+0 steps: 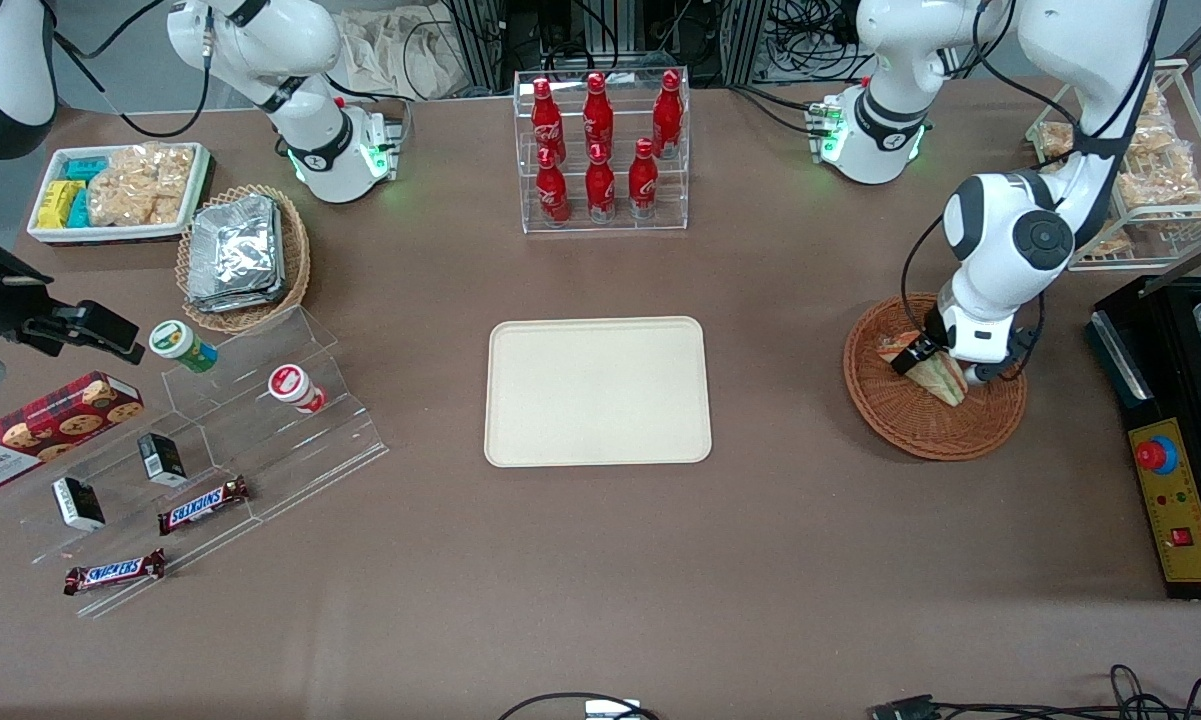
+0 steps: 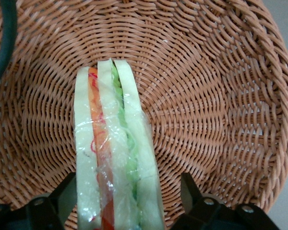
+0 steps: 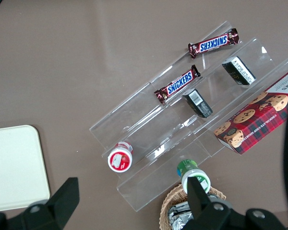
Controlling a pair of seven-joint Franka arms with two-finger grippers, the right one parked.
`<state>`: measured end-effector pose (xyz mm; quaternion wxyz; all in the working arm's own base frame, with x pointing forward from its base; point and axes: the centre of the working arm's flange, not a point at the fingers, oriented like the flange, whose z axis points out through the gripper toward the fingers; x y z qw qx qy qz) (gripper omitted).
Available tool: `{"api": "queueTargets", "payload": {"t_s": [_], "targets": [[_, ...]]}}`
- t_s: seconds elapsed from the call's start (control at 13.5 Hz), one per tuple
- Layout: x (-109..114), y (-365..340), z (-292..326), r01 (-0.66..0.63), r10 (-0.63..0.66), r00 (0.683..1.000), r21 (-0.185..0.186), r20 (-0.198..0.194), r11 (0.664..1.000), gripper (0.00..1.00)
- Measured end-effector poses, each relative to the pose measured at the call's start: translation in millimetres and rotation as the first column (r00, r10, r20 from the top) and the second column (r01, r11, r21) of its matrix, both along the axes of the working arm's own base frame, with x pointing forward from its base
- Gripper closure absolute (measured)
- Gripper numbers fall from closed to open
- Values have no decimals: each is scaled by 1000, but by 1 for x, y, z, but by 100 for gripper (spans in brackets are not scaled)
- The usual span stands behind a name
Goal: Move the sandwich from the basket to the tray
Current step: 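Lower the left gripper and close it on the wrapped sandwich, then lift the sandwich and carry it with the left gripper toward the tray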
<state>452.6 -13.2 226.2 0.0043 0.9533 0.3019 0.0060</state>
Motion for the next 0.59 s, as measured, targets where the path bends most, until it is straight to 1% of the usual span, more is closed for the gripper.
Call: {"api": "queueTargets", "payload": {"t_s": [0.07, 0.15, 0.3, 0.44, 0.52, 0.59], "targets": [[0, 0, 0, 8, -8, 1000, 5, 1, 1000, 24], [0, 1, 0, 12, -12, 1000, 8, 1, 1000, 37], [1, 2, 1, 16, -16, 1000, 12, 4, 1000, 57], [2, 2, 9, 21, -21, 1000, 19, 0, 1000, 73], [4, 2, 19, 28, -28, 1000, 27, -10, 999, 75], [7, 2, 32, 38, -37, 999, 39, -18, 999, 75]]}}
